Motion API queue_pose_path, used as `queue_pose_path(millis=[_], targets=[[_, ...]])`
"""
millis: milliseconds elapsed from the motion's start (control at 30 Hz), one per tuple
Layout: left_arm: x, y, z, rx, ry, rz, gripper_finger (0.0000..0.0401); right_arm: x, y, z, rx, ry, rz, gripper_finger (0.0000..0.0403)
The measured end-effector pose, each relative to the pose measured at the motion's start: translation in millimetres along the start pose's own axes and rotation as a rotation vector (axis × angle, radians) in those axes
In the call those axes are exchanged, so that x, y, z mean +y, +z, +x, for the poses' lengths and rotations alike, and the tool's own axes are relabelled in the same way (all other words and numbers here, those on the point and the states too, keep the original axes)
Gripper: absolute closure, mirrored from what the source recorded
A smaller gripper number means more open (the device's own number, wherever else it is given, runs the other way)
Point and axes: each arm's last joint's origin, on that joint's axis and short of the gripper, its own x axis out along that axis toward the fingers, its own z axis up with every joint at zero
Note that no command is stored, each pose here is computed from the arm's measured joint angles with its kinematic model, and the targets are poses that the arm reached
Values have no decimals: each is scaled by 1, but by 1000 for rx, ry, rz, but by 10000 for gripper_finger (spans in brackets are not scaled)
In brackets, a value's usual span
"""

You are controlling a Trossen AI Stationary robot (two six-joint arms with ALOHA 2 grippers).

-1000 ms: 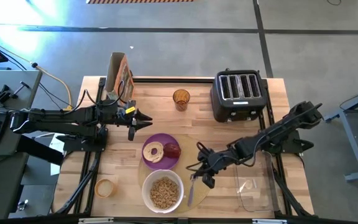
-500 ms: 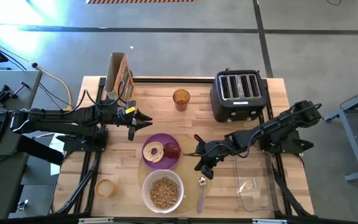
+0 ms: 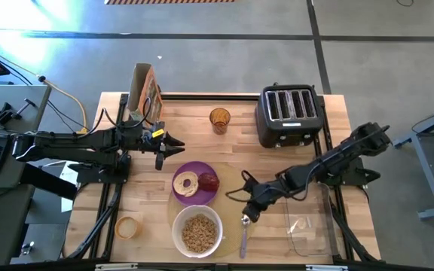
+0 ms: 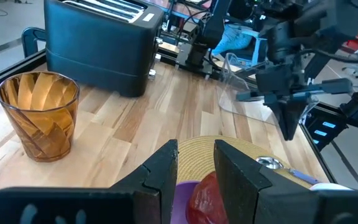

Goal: Arrange a breakfast setting
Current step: Put the violet spoon on the yellow mat to the right of the white bowl

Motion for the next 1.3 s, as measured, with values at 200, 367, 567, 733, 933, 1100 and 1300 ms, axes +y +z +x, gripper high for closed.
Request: queue_pose_path(millis=[200,367,567,733,933,1100,1300], targets=[[0,0,0,0,0,0,306,8,-25,1,-37,-28,190,403],[0,0,0,0,0,0,306,13,-40,1,-129,-39,259,403],[0,0,0,0,0,0,306,16,-53,0,-164,-36,267,402],[0,0,0,1,0,-6,306,17,-61,2,-152,-39,251,402],[0,0,0,3,-5,-27,306,16,-62,9,-152,-45,230,402],[-1,0,0,6,-19,-27,306,11,-59,19,-118,-51,259,402],[-1,0,0,6,-19,-27,306,8,-60,42,-61,1,343,402]])
